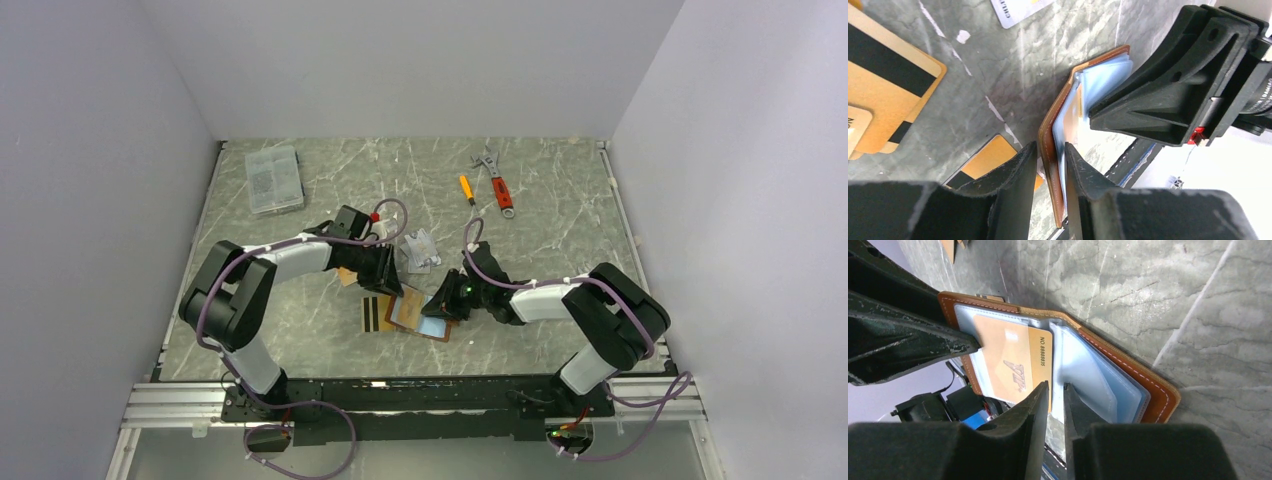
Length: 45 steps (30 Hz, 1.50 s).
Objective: Put the credit cards into the card holder
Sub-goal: Insert the credit card into the card holder.
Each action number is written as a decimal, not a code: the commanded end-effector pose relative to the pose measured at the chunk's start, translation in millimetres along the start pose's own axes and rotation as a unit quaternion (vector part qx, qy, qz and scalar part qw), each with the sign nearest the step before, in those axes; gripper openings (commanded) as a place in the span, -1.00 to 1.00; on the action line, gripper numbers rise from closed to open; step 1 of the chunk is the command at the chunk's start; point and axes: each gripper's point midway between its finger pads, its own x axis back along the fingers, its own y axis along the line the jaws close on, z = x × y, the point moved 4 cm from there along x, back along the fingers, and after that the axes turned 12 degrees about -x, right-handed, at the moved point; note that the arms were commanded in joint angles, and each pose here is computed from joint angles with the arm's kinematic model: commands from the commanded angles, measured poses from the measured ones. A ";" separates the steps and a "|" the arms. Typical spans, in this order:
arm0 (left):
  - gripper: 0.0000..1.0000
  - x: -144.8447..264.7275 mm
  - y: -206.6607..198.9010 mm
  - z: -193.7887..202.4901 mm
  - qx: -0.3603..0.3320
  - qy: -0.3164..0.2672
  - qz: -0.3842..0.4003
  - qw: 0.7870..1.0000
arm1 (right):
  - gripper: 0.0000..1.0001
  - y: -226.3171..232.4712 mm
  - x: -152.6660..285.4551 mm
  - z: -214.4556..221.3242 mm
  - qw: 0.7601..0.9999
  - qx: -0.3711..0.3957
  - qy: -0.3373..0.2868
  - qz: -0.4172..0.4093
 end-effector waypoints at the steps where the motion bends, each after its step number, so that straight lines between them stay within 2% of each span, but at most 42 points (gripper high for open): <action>1: -0.38 5.6 1.5 -6.8 -0.017 -0.009 -0.016 1.000 | -0.54 10.1 1.3 -4.7 1.000 0.008 -0.010 -0.011; 7: -0.54 0.5 0.0 -2.8 -0.016 0.000 -0.016 1.000 | -0.33 20.6 0.6 -2.1 0.999 0.025 -0.008 -0.020; 12: -0.60 0.7 -1.3 -3.2 -0.012 -0.001 -0.012 1.000 | -0.27 26.0 -6.1 -0.2 0.999 0.034 0.003 -0.019; 19: -0.48 -0.4 -2.5 -3.7 -0.006 -0.001 -0.010 1.000 | -0.25 33.6 -12.4 2.9 0.999 0.045 0.016 -0.015; 34: -0.47 1.4 -0.8 -3.8 -0.008 -0.001 -0.023 1.000 | -0.08 15.0 -8.0 5.7 0.999 0.031 0.015 0.011; 45: -0.37 -1.2 -3.4 -3.4 -0.006 -0.001 -0.013 1.000 | -0.07 46.2 -23.2 10.5 0.998 0.051 0.026 -0.020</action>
